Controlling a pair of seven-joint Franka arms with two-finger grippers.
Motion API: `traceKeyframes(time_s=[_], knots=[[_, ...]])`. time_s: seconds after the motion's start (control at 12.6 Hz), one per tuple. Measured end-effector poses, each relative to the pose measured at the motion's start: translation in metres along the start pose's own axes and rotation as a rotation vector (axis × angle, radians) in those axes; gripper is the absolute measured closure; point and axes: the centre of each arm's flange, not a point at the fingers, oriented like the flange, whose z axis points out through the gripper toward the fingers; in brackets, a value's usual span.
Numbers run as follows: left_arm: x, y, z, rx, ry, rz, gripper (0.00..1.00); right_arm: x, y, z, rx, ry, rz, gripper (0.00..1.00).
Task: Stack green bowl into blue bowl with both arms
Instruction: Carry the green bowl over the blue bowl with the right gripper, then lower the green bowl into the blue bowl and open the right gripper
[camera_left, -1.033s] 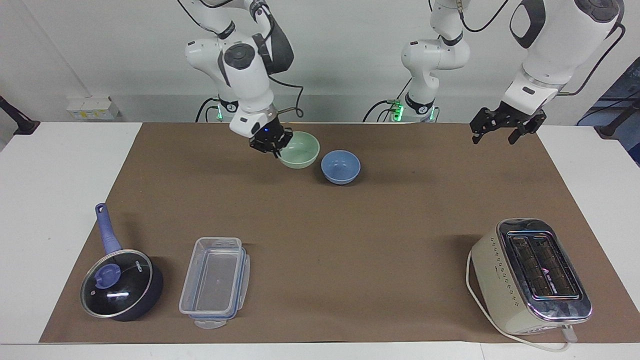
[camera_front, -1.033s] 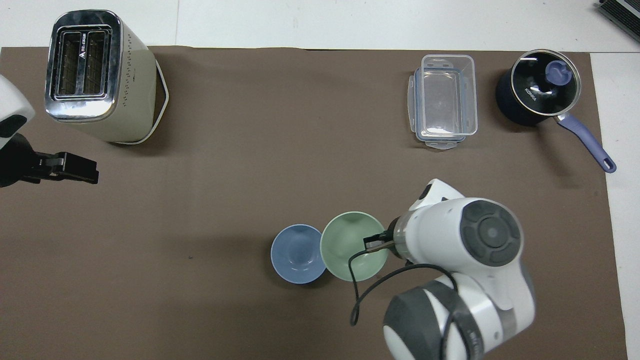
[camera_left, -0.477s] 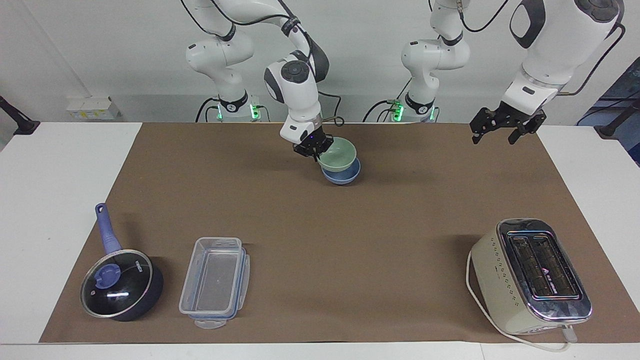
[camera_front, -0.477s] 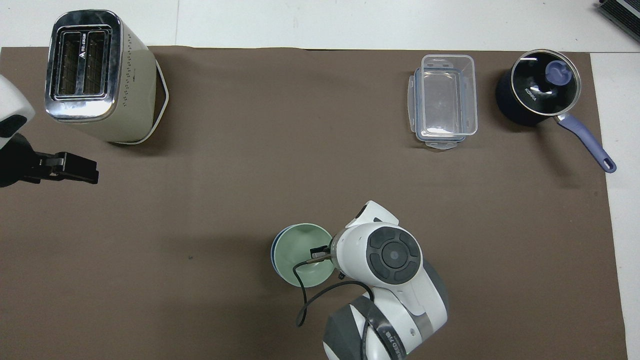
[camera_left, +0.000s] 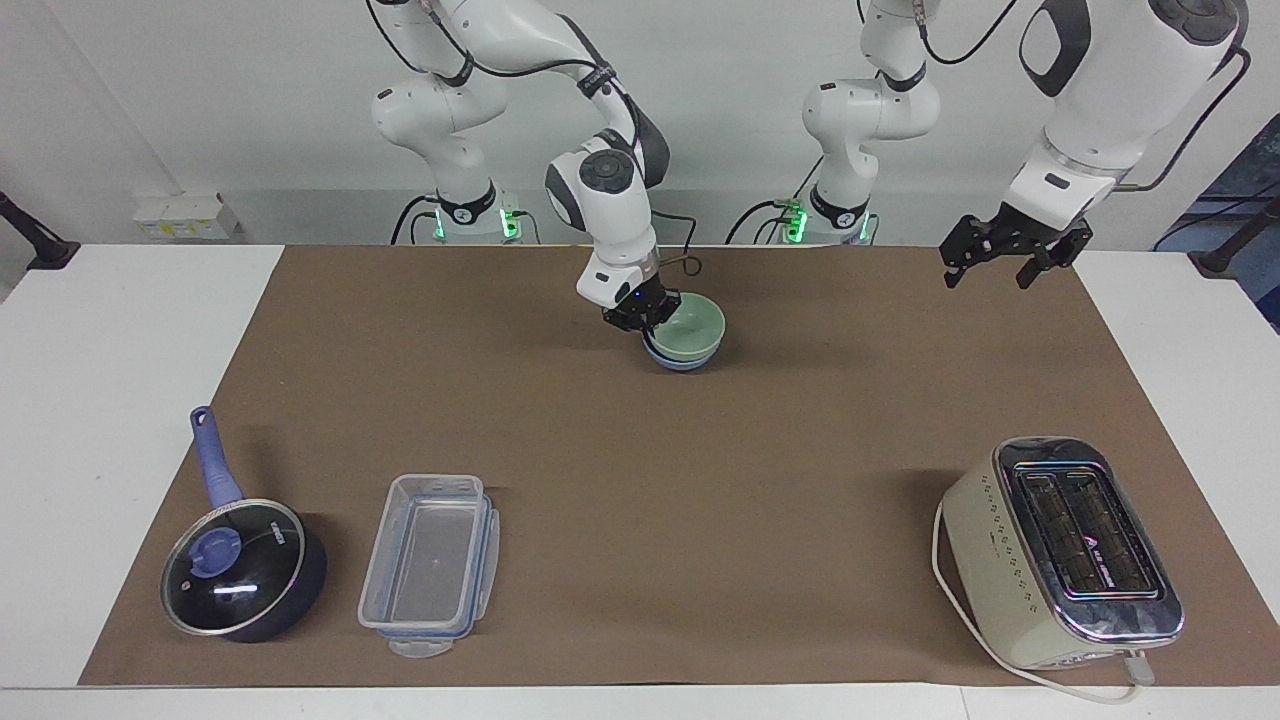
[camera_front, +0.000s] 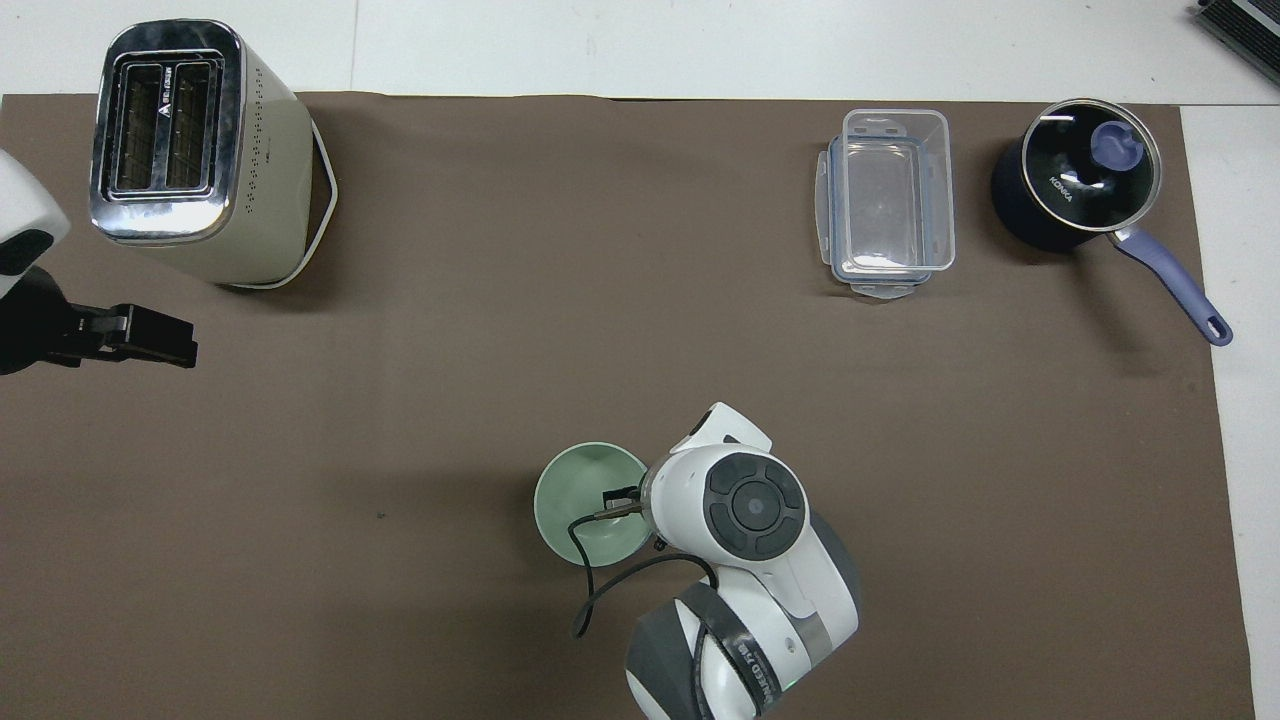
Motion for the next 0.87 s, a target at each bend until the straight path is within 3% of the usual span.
traceKeyframes(time_s=[0.08, 0.24, 0.48, 0.64, 0.72, 0.87], knots=[[0.000, 0.000, 0.000, 0.000, 0.000, 0.000, 0.00, 0.000, 0.000, 0.000, 0.001, 0.001, 0.000, 0.87], [0.000, 0.000, 0.000, 0.000, 0.000, 0.000, 0.00, 0.002, -0.002, -0.004, 0.001, -0.001, -0.001, 0.63], [0.000, 0.000, 0.000, 0.000, 0.000, 0.000, 0.00, 0.008, -0.002, -0.024, -0.010, -0.032, 0.005, 0.59], [0.000, 0.000, 0.000, 0.000, 0.000, 0.000, 0.00, 0.018, 0.009, -0.057, -0.014, -0.043, 0.033, 0.40], [0.000, 0.000, 0.000, 0.000, 0.000, 0.000, 0.00, 0.026, 0.024, -0.078, -0.015, -0.036, 0.062, 0.22], [0.000, 0.000, 0.000, 0.000, 0.000, 0.000, 0.00, 0.037, 0.063, -0.119, -0.024, -0.004, 0.119, 0.01]])
